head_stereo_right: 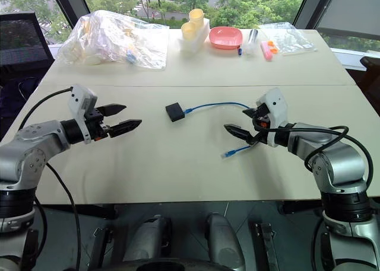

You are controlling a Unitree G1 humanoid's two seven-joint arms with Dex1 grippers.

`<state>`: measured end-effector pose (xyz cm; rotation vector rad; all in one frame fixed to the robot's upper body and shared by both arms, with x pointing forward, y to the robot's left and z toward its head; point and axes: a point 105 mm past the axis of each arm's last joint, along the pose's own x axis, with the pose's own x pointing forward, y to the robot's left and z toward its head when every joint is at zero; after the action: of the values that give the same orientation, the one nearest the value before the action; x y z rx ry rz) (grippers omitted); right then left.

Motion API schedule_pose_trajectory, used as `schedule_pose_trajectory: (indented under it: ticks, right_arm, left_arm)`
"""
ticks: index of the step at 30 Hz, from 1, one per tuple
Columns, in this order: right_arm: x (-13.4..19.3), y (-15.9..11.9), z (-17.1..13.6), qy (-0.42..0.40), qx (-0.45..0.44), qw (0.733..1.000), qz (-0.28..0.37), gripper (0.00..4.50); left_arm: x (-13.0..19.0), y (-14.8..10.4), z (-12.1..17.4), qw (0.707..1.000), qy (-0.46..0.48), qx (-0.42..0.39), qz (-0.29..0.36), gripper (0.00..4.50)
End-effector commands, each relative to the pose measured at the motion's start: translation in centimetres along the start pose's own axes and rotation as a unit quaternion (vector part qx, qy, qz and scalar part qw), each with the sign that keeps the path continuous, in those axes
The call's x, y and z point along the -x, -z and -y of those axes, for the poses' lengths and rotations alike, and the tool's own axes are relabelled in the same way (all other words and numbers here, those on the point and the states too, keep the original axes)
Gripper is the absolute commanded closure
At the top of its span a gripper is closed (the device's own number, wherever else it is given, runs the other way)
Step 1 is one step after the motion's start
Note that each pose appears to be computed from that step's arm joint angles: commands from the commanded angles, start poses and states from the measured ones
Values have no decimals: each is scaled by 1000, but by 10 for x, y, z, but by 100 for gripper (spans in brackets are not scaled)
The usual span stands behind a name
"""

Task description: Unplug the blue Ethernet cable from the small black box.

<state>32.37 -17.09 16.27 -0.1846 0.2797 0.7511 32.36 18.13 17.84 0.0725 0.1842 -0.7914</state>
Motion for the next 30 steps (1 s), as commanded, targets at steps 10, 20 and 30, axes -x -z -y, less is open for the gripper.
schedule_pose_trajectory:
  ticks: [10, 20, 30]
  right_arm:
    - [-10, -20, 3, -13, 61, 998, 18, 0]
    - [-91, -13, 7, -72, 124, 988, -58, 0]
    - [-162, -33, 1, -81, 179, 977, -86, 0]
  left_arm:
    - [2, -10, -10, 999, 9, -45, -15, 2]
    - [17, -20, 12, 981, 136, -95, -101, 2]
    - [38, -17, 19, 995, 61, -57, -54, 2]
